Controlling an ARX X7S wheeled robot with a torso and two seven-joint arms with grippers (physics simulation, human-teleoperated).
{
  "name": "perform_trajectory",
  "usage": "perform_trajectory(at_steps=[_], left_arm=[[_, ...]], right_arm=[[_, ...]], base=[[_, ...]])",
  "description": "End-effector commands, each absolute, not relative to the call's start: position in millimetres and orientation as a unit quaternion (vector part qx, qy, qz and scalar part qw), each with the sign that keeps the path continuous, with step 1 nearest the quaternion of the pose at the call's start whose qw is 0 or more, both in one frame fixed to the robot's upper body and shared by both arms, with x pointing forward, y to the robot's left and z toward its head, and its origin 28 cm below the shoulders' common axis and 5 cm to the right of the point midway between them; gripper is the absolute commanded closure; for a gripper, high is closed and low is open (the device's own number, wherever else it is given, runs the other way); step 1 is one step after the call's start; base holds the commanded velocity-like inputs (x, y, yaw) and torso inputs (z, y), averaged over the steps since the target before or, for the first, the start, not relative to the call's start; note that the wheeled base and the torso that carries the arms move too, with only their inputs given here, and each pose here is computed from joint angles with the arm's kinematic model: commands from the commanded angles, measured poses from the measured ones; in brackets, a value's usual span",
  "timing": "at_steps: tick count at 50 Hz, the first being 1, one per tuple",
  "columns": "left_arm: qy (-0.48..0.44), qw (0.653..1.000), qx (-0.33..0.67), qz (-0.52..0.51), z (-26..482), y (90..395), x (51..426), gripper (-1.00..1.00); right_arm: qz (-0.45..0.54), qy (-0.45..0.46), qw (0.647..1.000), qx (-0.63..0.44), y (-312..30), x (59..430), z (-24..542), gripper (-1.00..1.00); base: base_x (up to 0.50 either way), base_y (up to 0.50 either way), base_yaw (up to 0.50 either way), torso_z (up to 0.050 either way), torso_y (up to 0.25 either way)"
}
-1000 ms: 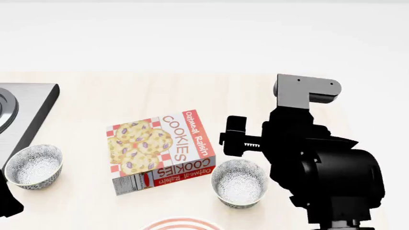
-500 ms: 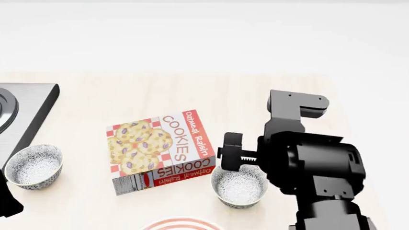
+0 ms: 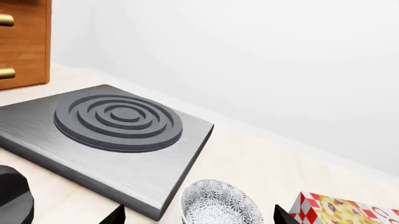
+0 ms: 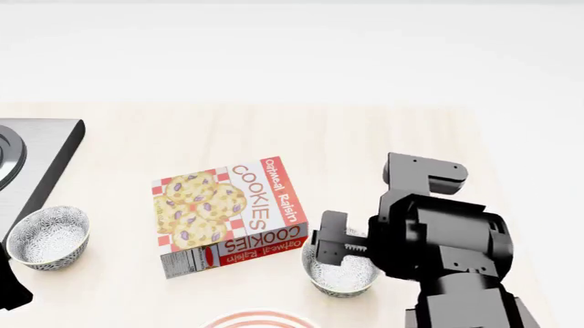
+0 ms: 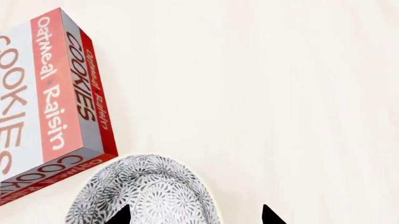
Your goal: Pick the akita bowl next to the plate and place it on the plate.
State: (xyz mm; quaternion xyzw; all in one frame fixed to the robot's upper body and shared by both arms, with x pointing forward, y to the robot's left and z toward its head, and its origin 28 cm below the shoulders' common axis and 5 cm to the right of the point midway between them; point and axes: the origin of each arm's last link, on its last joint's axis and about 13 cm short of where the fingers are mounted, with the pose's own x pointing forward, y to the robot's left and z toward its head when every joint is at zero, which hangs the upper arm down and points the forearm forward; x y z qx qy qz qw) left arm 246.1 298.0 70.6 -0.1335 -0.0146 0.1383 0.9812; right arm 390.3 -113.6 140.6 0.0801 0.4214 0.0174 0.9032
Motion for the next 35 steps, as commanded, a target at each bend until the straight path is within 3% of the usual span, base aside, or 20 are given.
perform_trajectory(at_steps=[1,35], left_arm=[[-0.015,0.981,-0.134,0.139,71,298,246,-1.0],[-0.014,0.981,-0.135,0.14,71,298,246,-1.0]], right_arm=[[0.011,0.438,0.894,0.095,-116,387,135,-1.0],[0.019,0.461,0.881,0.103,-118,380,119,-1.0]], base=[[0.0,0.0,0.0,0.0,0.0],[0.0,0.0,0.0,0.0,0.0]])
